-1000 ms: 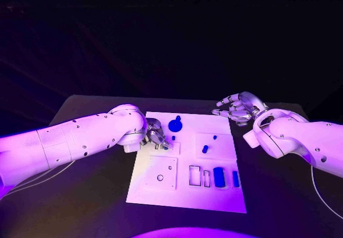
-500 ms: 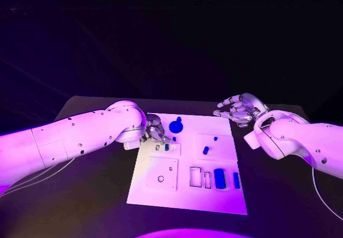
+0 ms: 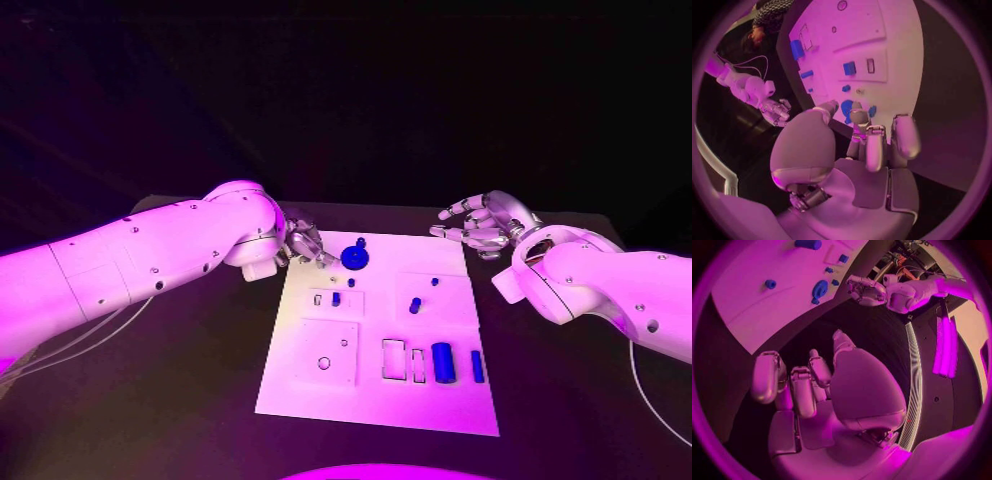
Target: Assemble the parts on the task board
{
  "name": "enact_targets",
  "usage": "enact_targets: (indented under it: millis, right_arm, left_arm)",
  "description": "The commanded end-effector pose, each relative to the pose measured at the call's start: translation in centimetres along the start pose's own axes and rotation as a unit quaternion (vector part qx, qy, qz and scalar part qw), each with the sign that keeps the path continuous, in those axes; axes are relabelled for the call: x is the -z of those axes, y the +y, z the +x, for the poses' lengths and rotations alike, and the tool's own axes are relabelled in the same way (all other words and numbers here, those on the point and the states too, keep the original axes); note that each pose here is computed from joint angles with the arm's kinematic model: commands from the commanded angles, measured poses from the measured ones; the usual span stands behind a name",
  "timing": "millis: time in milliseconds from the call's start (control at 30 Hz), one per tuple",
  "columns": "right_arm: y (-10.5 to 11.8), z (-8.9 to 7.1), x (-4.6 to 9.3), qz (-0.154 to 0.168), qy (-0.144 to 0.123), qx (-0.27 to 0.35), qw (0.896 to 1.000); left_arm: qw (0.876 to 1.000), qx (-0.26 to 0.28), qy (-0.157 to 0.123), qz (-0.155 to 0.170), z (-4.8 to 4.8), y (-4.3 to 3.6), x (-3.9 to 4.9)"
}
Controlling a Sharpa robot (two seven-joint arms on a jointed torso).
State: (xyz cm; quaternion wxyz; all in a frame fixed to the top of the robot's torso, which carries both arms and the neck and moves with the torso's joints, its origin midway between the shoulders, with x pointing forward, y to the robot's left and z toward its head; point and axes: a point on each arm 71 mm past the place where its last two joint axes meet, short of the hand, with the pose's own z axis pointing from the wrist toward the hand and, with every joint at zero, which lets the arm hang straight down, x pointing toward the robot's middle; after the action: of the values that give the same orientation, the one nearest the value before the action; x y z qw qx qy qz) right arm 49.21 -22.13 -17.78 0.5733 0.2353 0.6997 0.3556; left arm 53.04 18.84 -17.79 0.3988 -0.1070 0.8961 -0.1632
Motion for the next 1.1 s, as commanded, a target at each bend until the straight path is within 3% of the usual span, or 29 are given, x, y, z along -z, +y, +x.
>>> enact_targets:
  millis: [33, 267, 500, 867, 1100]
  right_arm:
    - [0.1, 0.1, 0.0, -0.007, 0.006, 0.004, 1.000]
    - [0.2, 0.2, 0.0, -0.008, 0.007, 0.004, 1.000]
    - [0.3, 0.3, 0.0, -0.008, 0.008, 0.003, 1.000]
    - [0.5, 0.4, 0.0, -0.015, 0.007, 0.002, 1.000]
    - [0.7, 0.6, 0.0, -0.019, 0.006, 0.001, 1.000]
  left_arm:
    - [1.000, 0.012, -0.012, 0.012, -1.28, -0.18, -0.05]
    - [1.000, 0.004, -0.020, -0.004, -2.86, 0.44, -0.50]
    - [1.000, 0.004, -0.017, -0.021, -3.63, 1.06, -1.32]
    - [0.999, 0.001, -0.005, -0.036, -3.58, 1.34, -2.95]
    - [0.999, 0.007, 0.004, -0.034, -3.17, 1.07, -3.70]
